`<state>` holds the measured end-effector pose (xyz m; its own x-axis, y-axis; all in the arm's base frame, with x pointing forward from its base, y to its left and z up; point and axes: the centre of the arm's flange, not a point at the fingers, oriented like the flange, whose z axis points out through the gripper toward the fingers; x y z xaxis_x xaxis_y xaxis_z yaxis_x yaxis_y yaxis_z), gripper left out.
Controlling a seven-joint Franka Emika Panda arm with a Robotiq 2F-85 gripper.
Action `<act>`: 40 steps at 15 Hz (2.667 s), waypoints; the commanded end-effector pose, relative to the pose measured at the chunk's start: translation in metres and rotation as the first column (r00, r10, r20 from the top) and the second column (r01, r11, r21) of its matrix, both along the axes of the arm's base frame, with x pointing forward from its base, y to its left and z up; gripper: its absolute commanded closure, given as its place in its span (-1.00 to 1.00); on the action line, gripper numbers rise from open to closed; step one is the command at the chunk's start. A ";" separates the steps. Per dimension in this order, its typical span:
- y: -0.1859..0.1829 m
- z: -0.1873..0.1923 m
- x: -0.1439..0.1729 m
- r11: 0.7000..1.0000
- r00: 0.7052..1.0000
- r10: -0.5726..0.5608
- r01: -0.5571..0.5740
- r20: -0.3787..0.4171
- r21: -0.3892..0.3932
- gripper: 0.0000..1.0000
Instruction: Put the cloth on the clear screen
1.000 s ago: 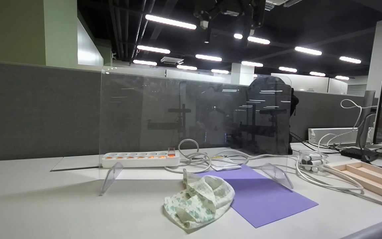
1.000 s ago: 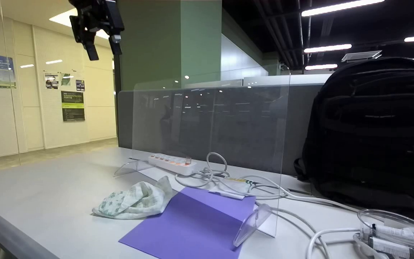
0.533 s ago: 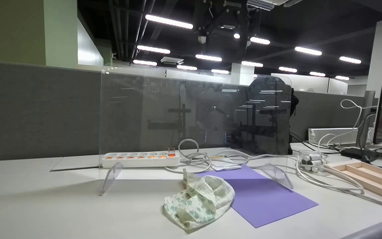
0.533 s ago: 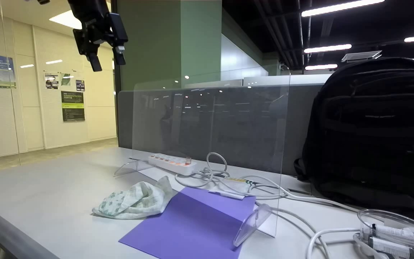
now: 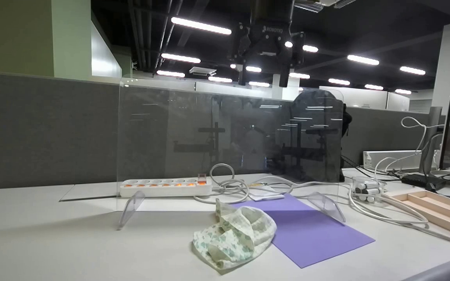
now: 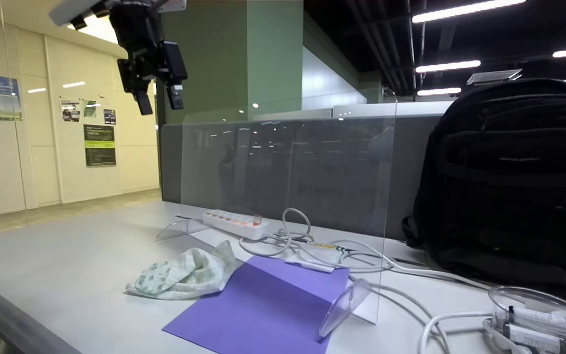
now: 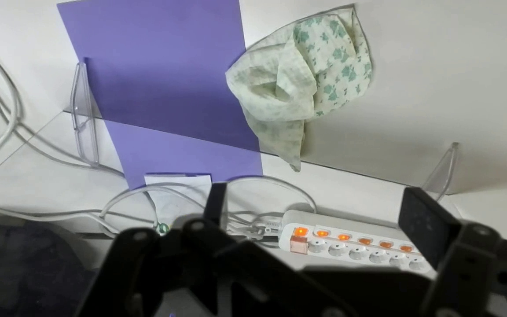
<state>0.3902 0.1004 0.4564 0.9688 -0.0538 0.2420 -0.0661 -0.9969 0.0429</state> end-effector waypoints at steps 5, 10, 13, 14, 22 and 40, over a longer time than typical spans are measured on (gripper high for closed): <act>-0.025 -0.077 0.050 0.993 0.993 -0.095 0.099 -0.065 0.061 -1.00; -0.023 -0.134 0.054 0.993 0.983 -0.097 0.106 -0.156 0.047 -1.00; -0.022 -0.162 0.055 0.988 0.973 -0.141 0.151 -0.185 0.039 -1.00; -0.021 -0.170 0.056 0.984 0.969 -0.164 0.174 -0.187 0.038 -1.00; -0.019 -0.222 0.065 0.936 0.929 -0.335 0.347 -0.157 0.053 -1.00; -0.009 -0.285 0.102 0.879 0.867 -0.448 0.471 -0.220 0.068 -0.50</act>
